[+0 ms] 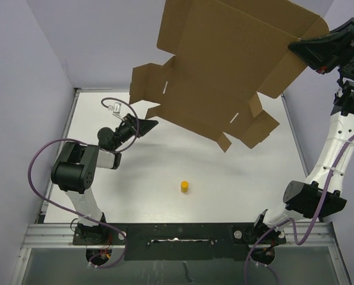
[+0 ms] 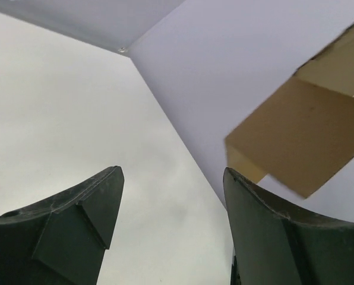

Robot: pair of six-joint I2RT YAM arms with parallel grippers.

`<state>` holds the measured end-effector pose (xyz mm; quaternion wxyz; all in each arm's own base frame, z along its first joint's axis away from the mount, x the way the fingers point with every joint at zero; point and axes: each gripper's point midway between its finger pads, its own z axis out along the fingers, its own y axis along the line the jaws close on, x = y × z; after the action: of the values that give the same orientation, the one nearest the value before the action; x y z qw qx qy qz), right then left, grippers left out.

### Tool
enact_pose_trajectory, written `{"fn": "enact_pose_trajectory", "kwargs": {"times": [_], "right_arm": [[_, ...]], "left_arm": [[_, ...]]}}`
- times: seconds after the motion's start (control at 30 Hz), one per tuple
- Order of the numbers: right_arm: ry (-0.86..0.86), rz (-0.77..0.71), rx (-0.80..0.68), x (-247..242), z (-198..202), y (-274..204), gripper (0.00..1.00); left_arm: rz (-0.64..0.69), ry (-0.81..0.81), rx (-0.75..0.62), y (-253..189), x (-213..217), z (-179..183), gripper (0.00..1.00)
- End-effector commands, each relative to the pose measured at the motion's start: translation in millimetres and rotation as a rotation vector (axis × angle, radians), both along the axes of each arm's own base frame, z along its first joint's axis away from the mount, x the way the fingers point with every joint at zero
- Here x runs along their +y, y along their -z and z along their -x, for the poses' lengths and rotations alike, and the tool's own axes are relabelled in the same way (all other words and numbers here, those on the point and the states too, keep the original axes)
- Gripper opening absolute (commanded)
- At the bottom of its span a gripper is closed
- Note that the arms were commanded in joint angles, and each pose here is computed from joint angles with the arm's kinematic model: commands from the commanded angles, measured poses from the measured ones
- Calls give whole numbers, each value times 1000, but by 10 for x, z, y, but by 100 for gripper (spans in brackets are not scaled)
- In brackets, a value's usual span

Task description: Fold the paper box

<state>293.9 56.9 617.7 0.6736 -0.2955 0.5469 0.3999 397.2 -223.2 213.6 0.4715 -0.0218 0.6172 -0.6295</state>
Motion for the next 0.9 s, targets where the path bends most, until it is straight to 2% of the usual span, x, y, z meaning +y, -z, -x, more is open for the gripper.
{"fn": "enact_pose_trajectory", "kwargs": {"times": [0.0, 0.1, 0.27, 0.87], "right_arm": [[43, -41, -67, -27, 63, -234, 0], [44, -48, -74, -32, 71, -257, 0], [43, -67, -87, -9, 137, -312, 0], [42, -103, -86, 21, 254, -393, 0]], "left_arm": [[2, -44, -117, -288, 282, 180, 69], [37, -108, -55, -265, 581, 196, 75], [110, -124, 29, -296, 802, 110, 76], [196, -29, -108, -1049, 557, -144, 76]]}}
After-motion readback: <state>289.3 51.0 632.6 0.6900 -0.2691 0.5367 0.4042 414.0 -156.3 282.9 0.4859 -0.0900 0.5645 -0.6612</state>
